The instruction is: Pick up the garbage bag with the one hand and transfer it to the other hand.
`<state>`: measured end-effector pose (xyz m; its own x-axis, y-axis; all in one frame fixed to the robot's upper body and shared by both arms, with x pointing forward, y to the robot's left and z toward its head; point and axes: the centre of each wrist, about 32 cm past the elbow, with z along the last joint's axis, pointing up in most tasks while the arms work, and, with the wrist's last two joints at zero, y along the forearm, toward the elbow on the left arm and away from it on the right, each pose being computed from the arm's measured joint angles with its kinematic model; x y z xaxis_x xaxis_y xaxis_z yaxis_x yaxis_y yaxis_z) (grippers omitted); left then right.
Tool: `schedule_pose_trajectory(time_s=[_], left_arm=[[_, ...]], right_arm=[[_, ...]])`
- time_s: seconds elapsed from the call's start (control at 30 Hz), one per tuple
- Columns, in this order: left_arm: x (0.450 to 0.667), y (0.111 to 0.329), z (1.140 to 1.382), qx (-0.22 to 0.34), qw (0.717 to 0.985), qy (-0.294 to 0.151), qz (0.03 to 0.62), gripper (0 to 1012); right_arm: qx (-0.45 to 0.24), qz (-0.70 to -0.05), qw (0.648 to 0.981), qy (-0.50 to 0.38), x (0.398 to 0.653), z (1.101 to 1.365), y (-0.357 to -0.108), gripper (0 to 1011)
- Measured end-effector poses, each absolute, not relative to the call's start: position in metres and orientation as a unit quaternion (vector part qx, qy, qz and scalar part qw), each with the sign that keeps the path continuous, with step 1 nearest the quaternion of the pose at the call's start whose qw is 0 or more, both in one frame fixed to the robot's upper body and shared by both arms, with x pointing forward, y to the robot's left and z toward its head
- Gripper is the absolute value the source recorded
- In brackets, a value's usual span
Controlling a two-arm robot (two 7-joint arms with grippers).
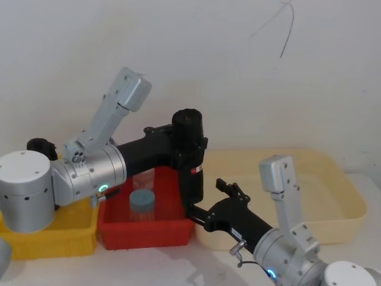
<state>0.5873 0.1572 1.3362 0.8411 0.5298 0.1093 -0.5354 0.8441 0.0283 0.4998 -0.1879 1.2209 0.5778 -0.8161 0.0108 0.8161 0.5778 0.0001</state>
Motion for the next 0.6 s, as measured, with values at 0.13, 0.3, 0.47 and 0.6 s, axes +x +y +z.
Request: schedule_pose_trajectory(time_s=[0.13, 0.3, 0.47, 0.6], left_arm=[[0.588, 0.157, 1.334, 0.026, 0.959, -0.044, 0.278, 527], [0.589, 0.156, 1.33, 0.024, 0.96, -0.038, 0.277, 527], [0.589, 0.155, 1.328, 0.024, 0.961, -0.033, 0.275, 527], [0.589, 0.155, 1.327, 0.025, 0.962, -0.03, 0.271, 527]], right_arm=[[-0.006, -0.456, 0.89, -0.007, 0.501, 1.221, -0.184, 1000], [-0.008, -0.452, 0.892, -0.009, 0.503, 1.221, -0.178, 1000], [-0.007, -0.454, 0.891, -0.01, 0.506, 1.221, -0.174, 1000], [-0.006, -0.459, 0.888, -0.011, 0.509, 1.222, -0.171, 1000]])
